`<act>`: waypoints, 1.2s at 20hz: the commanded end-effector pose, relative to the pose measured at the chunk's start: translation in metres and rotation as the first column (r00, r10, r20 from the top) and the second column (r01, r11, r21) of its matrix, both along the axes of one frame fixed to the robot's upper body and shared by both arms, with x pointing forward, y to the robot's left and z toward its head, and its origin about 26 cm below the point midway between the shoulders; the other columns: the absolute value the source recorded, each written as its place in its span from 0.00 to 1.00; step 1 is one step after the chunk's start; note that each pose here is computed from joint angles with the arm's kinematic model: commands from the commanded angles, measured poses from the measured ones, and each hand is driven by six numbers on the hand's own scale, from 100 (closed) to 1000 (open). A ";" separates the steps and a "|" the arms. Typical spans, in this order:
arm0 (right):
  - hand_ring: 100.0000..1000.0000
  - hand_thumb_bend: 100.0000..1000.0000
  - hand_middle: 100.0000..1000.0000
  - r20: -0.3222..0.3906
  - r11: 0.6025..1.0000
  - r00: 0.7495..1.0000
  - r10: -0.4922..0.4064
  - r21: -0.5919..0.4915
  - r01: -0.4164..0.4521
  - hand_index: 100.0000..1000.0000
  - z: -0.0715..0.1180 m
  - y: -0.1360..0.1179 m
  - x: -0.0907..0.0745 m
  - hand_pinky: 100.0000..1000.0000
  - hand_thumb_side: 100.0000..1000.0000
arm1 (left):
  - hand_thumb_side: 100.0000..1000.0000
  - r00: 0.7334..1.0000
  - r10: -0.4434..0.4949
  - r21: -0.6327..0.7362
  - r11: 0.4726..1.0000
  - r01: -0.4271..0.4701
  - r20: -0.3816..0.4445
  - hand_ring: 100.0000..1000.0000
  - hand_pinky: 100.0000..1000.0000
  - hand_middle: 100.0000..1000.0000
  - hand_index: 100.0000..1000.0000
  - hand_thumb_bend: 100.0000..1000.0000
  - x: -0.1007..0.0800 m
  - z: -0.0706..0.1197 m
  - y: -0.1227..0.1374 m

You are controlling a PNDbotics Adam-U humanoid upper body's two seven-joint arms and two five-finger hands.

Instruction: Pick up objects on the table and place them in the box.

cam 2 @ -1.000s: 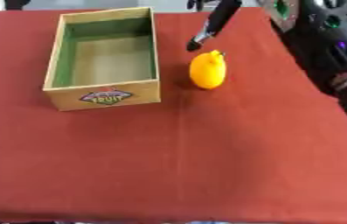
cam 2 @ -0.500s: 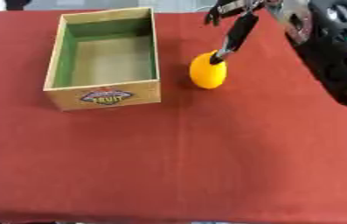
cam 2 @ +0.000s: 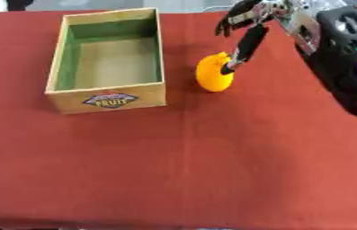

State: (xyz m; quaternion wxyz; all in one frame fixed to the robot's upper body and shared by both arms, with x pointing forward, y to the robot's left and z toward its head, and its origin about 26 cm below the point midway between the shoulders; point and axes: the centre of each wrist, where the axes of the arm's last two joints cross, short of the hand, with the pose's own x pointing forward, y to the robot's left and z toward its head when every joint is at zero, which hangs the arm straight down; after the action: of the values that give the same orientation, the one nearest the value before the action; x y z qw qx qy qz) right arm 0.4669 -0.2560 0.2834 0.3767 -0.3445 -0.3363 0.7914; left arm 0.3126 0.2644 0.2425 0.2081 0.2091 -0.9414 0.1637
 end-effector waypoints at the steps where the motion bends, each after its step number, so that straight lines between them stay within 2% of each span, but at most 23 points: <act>1: 0.90 0.49 0.81 0.030 1.000 0.999 -0.014 0.000 0.014 1.00 0.007 -0.005 0.000 0.83 0.57 | 0.85 0.999 -0.003 0.016 1.000 0.002 0.036 0.51 0.51 0.58 0.74 0.01 -0.004 0.010 0.001; 8: 0.88 0.51 0.76 0.030 1.000 0.999 -0.015 0.004 0.015 1.00 -0.006 -0.003 0.004 0.80 0.57 | 0.85 0.999 -0.006 0.012 1.000 0.006 0.036 0.51 0.51 0.58 0.73 0.01 -0.003 0.010 0.001; 12: 0.86 0.51 0.71 0.033 1.000 0.999 -0.016 0.000 0.016 0.93 -0.010 -0.003 0.004 0.78 0.57 | 0.85 0.999 -0.007 0.013 1.000 0.007 0.036 0.51 0.51 0.58 0.73 0.01 -0.003 0.010 0.001; 16: 0.83 0.52 0.62 0.050 1.000 0.999 -0.012 0.001 0.012 0.85 -0.011 -0.003 0.003 0.76 0.56 | 0.85 0.999 -0.008 0.014 1.000 0.008 0.034 0.51 0.51 0.58 0.73 0.01 -0.003 0.010 0.001; 17: 0.82 0.50 0.56 0.055 1.000 0.998 -0.010 0.003 0.010 0.79 -0.011 -0.002 0.003 0.75 0.55 | 0.85 0.999 -0.008 0.014 1.000 0.008 0.033 0.51 0.51 0.58 0.73 0.01 -0.003 0.010 0.001; 18: 0.82 0.50 0.55 0.061 1.000 0.998 -0.008 0.004 0.007 0.79 -0.011 -0.002 0.003 0.75 0.54 | 0.85 0.999 -0.009 0.014 1.000 0.008 0.033 0.51 0.51 0.58 0.73 0.01 -0.003 0.010 0.001; 19: 0.80 0.49 0.50 0.065 1.000 0.998 -0.007 0.006 0.007 0.74 -0.011 -0.001 0.002 0.73 0.53 | 0.85 0.999 -0.009 0.014 1.000 0.009 0.033 0.51 0.51 0.58 0.73 0.01 -0.003 0.010 0.001; 22: 0.78 0.45 0.45 0.081 1.000 0.997 -0.010 0.016 0.008 0.69 -0.010 0.000 0.002 0.72 0.51 | 0.85 0.999 -0.009 0.014 1.000 0.009 0.032 0.51 0.51 0.58 0.73 0.01 -0.003 0.010 0.001; 24: 0.75 0.38 0.42 0.095 1.000 0.995 -0.010 0.026 0.007 0.65 -0.009 0.000 0.001 0.71 0.47 | 0.85 0.999 -0.009 0.014 1.000 0.009 0.032 0.51 0.51 0.58 0.73 0.01 -0.003 0.010 0.001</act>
State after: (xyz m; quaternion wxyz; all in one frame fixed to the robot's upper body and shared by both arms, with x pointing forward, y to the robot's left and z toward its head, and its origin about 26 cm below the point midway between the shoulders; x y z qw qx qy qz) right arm 0.4703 -0.2542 0.2602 0.3774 -0.3602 -0.3552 0.7756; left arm 0.3127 0.2642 0.2428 0.2105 0.2055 -0.9415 0.1643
